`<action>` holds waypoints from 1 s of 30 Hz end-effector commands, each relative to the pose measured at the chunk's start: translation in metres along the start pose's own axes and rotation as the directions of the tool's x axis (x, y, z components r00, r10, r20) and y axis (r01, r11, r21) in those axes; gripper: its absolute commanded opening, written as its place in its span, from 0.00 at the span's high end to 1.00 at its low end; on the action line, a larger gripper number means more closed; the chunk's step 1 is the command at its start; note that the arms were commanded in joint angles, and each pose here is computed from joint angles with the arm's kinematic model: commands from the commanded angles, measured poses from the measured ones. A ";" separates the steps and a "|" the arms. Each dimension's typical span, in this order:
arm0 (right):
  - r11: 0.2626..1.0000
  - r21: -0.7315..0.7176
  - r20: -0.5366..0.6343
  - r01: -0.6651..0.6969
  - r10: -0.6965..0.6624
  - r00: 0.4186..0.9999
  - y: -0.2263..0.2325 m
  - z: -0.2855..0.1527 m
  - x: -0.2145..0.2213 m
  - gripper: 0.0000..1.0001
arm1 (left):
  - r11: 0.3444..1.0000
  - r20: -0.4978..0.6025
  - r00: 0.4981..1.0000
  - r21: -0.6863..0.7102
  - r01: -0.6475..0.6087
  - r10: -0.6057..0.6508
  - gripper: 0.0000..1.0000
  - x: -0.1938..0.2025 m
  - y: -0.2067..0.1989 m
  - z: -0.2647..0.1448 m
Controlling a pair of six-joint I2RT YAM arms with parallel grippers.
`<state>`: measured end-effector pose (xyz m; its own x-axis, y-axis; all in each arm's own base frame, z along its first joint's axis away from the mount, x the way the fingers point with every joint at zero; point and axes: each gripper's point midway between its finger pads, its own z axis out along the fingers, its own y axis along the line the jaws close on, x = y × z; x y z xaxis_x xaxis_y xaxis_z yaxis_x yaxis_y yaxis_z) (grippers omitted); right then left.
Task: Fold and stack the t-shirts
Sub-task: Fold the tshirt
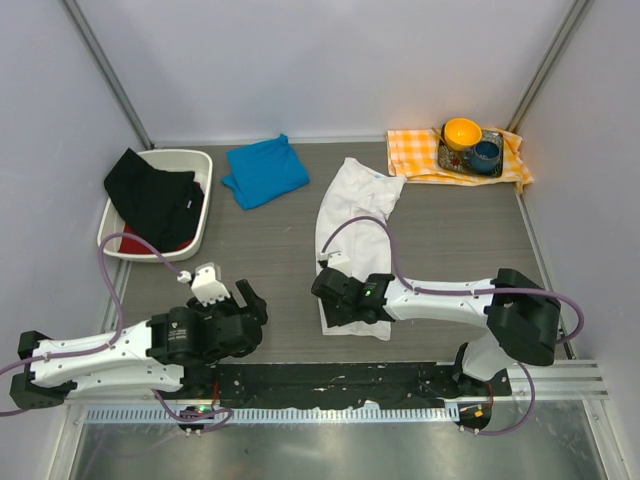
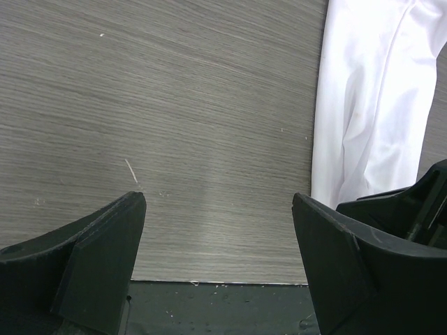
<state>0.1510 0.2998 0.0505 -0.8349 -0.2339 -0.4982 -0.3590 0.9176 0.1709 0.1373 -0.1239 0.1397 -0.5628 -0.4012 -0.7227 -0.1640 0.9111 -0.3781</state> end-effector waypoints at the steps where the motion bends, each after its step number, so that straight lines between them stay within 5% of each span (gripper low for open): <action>1: 1.000 0.000 0.056 -0.013 0.013 0.998 0.007 0.003 -0.013 0.60 | 1.000 0.033 0.999 0.012 0.023 -0.024 0.09 -0.005 -0.002 0.003; 15: 0.999 0.048 0.041 -0.001 -0.001 0.999 -0.001 0.015 -0.006 0.87 | 0.999 0.025 0.999 0.013 0.036 -0.036 0.10 -0.001 0.007 0.004; 17: 0.999 0.049 0.042 -0.003 0.001 0.999 -0.001 0.016 -0.006 0.99 | 0.999 0.023 0.999 0.013 0.036 -0.036 0.10 -0.001 0.007 0.004; 30: 0.986 0.129 0.203 -0.104 0.076 0.976 -0.039 -0.045 -0.029 0.99 | 0.999 0.025 0.999 0.023 0.024 -0.025 0.10 -0.002 -0.002 0.004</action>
<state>0.1635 0.2853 0.0706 -0.7963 -0.1754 -0.5789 -0.3013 0.9449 0.1282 0.1356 -0.1188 0.1304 -0.5676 -0.4038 -0.7175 -0.1645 0.9095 -0.3817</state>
